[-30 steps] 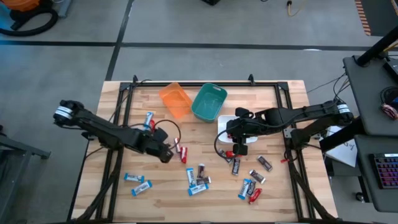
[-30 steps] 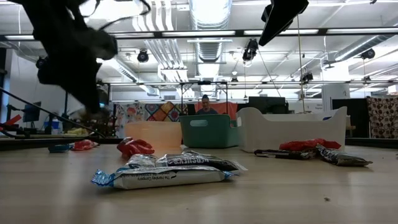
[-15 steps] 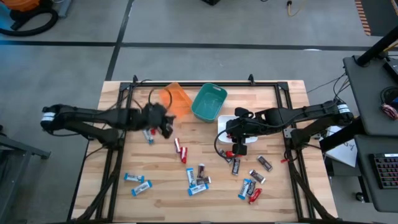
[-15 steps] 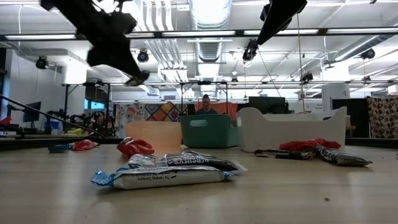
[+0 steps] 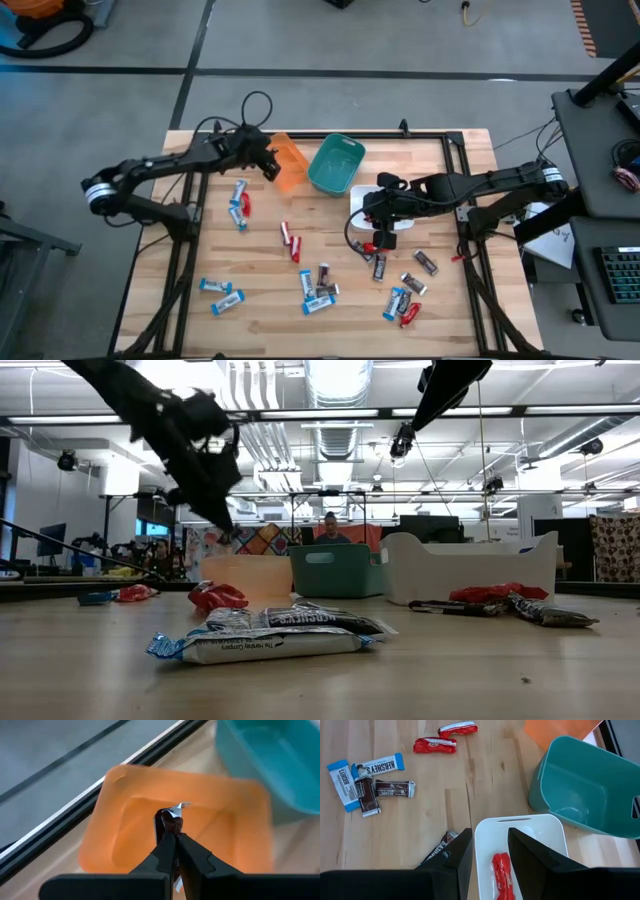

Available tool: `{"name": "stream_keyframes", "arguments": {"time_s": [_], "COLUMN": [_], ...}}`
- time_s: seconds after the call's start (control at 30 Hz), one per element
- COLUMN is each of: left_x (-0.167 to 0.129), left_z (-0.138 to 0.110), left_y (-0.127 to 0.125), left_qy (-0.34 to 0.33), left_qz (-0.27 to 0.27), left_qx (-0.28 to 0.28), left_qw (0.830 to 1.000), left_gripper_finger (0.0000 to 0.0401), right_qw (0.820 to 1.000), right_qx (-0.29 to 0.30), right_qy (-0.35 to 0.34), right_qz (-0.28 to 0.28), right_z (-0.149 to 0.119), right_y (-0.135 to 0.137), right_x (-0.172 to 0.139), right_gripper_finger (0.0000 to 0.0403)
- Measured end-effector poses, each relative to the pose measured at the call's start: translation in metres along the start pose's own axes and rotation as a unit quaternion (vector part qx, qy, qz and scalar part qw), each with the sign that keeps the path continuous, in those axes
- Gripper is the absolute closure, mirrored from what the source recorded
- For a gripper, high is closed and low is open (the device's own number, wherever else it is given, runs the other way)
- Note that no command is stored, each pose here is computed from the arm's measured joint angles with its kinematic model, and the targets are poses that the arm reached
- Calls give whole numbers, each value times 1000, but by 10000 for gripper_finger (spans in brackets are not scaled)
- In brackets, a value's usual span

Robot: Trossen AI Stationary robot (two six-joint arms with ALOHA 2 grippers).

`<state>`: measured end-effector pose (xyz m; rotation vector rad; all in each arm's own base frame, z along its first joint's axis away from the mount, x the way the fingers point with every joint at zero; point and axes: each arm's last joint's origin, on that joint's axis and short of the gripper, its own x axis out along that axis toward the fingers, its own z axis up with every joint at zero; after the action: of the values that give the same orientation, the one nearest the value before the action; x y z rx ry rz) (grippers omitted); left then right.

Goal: Sort candy
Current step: Put the brown chocolate bar into the orange bin

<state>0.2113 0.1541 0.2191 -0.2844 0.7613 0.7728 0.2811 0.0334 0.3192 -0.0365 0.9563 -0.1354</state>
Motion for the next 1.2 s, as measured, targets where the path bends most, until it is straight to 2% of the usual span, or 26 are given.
{"name": "stream_keyframes", "arguments": {"time_s": [0.23, 0.53, 0.77, 0.93, 1.07, 1.2], "left_x": [27, 39, 36, 35, 24, 0], "left_z": [-2, 10, 15, 15, 17, 23], "left_y": [3, 0, 0, 0, -5, -16], "left_qy": [37, 51, 53, 52, 41, 4], "left_qz": [6, 7, 8, 7, 0, -21], "left_qx": [6, 10, 15, 18, 23, 29], "left_qw": [999, 999, 998, 998, 999, 999], "left_gripper_finger": [401, 392, 339, 300, 286, 287], "right_qw": [1000, 1000, 998, 994, 986, 974], "right_qx": [9, 27, 69, 99, 143, 194], "right_qy": [0, 0, 7, 38, 80, 117], "right_qz": [0, 0, -1, -7, -6, 14], "right_z": [0, 0, -1, -7, -15, -21], "right_y": [0, 0, 0, -1, -1, 2], "right_x": [0, 0, 0, 0, -1, -3], "right_gripper_finger": [284, 284, 284, 284, 284, 284]}}
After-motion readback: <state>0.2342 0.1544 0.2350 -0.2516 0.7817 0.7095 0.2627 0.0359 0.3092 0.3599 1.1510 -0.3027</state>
